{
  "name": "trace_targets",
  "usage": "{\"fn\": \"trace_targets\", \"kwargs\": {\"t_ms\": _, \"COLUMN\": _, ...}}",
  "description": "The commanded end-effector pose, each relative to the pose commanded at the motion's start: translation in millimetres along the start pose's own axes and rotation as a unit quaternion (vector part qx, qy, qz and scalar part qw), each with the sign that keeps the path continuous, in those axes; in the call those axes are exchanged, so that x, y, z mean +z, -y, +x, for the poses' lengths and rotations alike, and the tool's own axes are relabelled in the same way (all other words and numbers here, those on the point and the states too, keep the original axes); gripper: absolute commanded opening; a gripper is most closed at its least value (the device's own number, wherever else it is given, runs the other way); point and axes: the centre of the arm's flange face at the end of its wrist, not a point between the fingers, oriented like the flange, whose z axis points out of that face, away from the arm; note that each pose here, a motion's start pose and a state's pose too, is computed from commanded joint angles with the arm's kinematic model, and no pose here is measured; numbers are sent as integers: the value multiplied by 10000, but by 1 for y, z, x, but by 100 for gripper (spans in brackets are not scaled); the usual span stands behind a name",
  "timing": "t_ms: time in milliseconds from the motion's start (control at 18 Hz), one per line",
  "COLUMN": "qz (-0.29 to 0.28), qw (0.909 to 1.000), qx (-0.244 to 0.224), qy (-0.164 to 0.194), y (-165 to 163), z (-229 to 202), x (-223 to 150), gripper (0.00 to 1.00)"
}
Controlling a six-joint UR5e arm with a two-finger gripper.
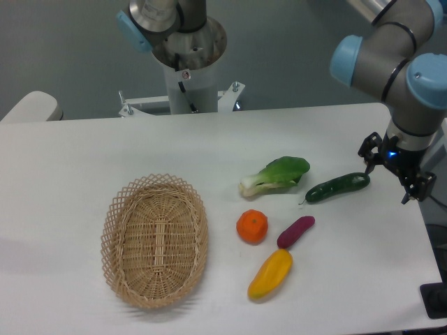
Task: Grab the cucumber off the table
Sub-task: 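Move the gripper down toward the green cucumber, then lower the open gripper over the cucumber and close on it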
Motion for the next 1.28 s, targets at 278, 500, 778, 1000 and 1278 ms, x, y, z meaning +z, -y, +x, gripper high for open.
{"fn": "trace_targets", "kwargs": {"t_ms": 278, "qz": -6, "qw": 10000, "qx": -1, "qy": -55, "y": 0, "z": 2, "x": 6, "gripper": 100}}
{"fn": "trace_targets", "kwargs": {"t_ms": 500, "qz": 21, "qw": 9997, "qx": -37, "qy": -229, "y": -3, "z": 14, "x": 26, "gripper": 100}}
{"fn": "trace_targets", "kwargs": {"t_ms": 778, "qz": 41, "qw": 9994, "qx": -32, "qy": -335, "y": -1, "z": 21, "x": 45, "gripper": 100}}
{"fn": "trace_targets", "kwargs": {"t_ms": 1000, "qz": 54, "qw": 9990, "qx": -42, "qy": -450, "y": 1, "z": 35, "x": 73, "gripper": 100}}
{"fn": "trace_targets", "kwargs": {"t_ms": 1278, "qz": -363, "qw": 9974, "qx": 269, "qy": -560, "y": -6, "z": 49, "x": 100, "gripper": 100}}
